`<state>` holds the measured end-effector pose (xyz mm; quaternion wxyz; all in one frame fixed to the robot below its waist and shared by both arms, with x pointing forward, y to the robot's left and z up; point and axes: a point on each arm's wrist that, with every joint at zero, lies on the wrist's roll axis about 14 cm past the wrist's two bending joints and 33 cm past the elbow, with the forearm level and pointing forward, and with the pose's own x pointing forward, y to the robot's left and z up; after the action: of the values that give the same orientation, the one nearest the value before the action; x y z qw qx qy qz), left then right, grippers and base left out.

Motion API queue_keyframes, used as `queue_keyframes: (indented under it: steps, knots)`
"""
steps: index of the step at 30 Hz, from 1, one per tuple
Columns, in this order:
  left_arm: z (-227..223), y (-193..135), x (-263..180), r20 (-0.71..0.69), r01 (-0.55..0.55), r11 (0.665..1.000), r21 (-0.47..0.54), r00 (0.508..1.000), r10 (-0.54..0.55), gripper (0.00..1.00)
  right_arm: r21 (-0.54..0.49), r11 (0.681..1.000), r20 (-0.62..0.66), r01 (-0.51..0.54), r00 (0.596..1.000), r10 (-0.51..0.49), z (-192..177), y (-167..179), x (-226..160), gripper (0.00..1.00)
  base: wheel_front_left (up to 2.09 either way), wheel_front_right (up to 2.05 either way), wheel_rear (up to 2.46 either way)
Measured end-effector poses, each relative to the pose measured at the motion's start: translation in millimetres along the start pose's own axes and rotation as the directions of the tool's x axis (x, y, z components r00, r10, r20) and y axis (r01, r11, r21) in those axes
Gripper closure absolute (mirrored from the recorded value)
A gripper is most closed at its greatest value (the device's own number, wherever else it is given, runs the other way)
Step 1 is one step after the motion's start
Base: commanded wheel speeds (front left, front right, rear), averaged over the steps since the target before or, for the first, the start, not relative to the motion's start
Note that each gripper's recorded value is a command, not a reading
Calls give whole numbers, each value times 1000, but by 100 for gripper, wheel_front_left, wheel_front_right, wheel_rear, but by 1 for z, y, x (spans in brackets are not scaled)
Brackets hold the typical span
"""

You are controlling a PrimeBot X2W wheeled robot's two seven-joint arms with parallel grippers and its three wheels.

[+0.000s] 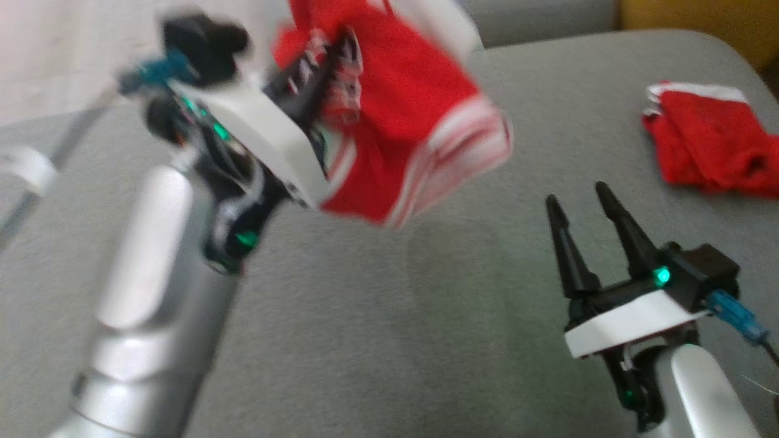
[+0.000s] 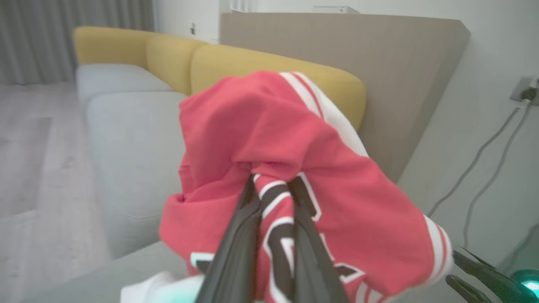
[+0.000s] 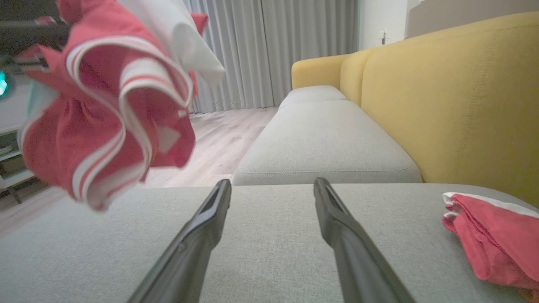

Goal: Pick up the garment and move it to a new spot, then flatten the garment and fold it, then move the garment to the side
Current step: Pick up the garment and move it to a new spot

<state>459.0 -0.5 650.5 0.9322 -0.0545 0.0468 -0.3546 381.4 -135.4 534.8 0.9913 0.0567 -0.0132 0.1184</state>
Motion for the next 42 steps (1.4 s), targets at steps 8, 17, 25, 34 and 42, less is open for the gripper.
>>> queue_keyframes:
  steps: [8,17,25,34,42]
  knots:
    - [-142,-30,38,-256,44,988,-147,963,-81,100,8,998,-4,62,998,-62,-3,-19,-4,0,0,0,0]
    - [-203,-21,45,-262,-17,990,-143,965,-22,0,19,994,-58,109,992,-108,-24,-33,-8,0,0,0,0]
    - [-162,10,13,-1,-131,980,-152,991,132,0,17,998,-40,67,997,-66,-17,-24,0,0,0,0,0]
    - [-166,94,-114,59,-491,860,-136,863,502,0,41,999,-85,8,996,-4,-28,2,-11,0,0,0,0]
    - [-180,111,-187,38,-635,762,-125,765,643,0,45,999,-98,22,995,-18,-33,0,-21,0,0,0,0]
